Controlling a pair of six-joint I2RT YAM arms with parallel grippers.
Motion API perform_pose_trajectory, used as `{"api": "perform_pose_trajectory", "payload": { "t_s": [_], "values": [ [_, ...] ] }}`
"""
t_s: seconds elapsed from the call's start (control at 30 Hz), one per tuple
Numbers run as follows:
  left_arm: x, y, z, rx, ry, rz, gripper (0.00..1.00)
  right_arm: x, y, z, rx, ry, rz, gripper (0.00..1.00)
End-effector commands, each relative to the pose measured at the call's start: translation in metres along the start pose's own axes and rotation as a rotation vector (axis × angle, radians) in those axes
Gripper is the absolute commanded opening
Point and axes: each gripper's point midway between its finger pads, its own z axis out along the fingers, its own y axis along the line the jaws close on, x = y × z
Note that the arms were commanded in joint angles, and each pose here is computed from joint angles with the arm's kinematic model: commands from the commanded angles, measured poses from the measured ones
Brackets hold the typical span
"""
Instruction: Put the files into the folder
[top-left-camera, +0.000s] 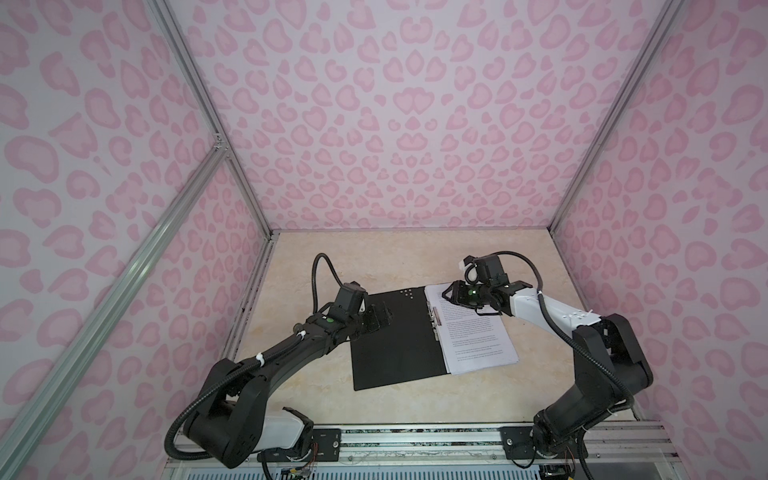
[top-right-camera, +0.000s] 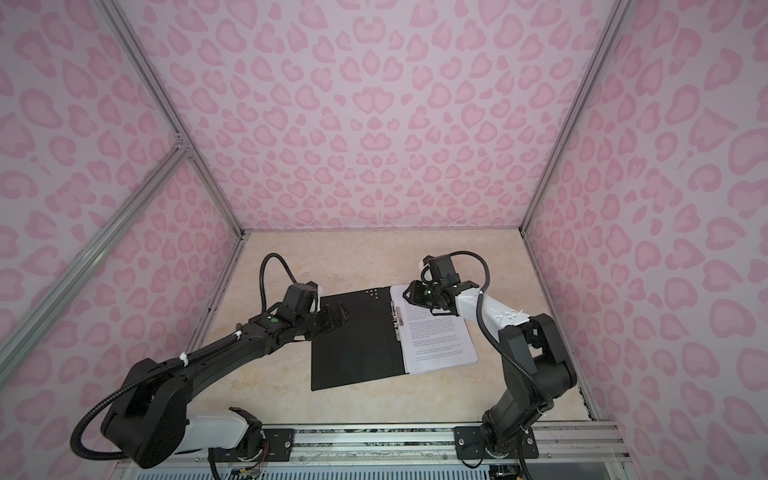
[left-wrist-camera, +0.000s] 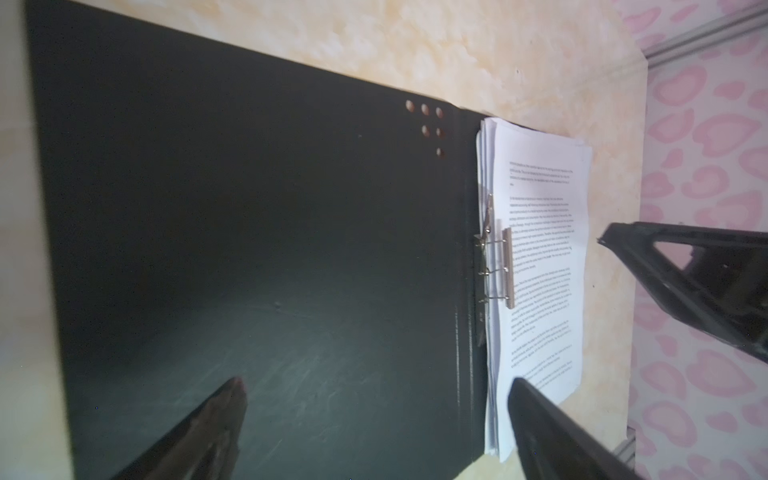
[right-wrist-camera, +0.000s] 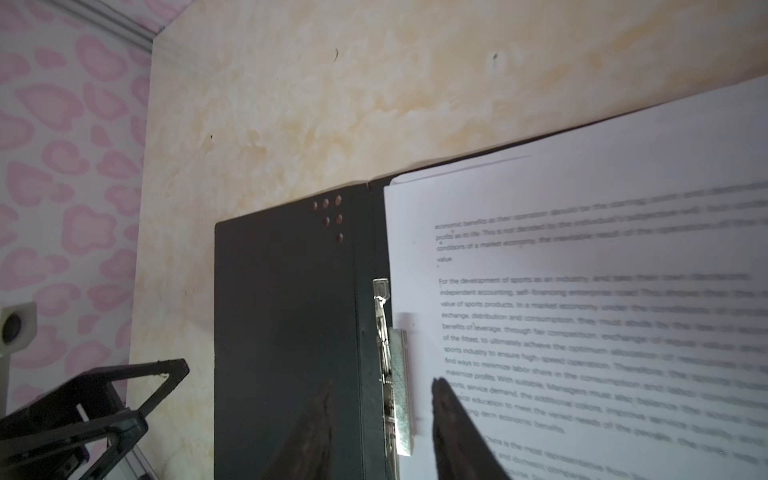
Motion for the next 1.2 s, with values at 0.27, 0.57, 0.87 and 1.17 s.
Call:
{"api": "perform_pose_trajectory", "payload": {
  "t_s": [0.27, 0.57, 0.87, 1.17],
  "values": [
    [-0.010, -0.079, 0.053, 0.265, 0.150, 0.148, 0.90, 0.014, -0.006, 0.049, 0.049, 0.188, -0.049, 0.10],
    [-0.016, -0.099, 0.093, 0.344, 0.211, 0.149, 0.91, 0.019, -0.016, 0.067, 0.090, 0.218, -0.036, 0.03],
    [-0.022, -0.117, 0.107, 0.456, 0.204, 0.108, 0.98, 0.024, -0.023, 0.074, 0.107, 0.232, -0.017, 0.00],
    [-0.030, -0.131, 0.114, 0.539, 0.194, 0.052, 0.98, 0.025, -0.026, 0.080, 0.060, 0.238, 0.043, 0.00]
  ]
}}
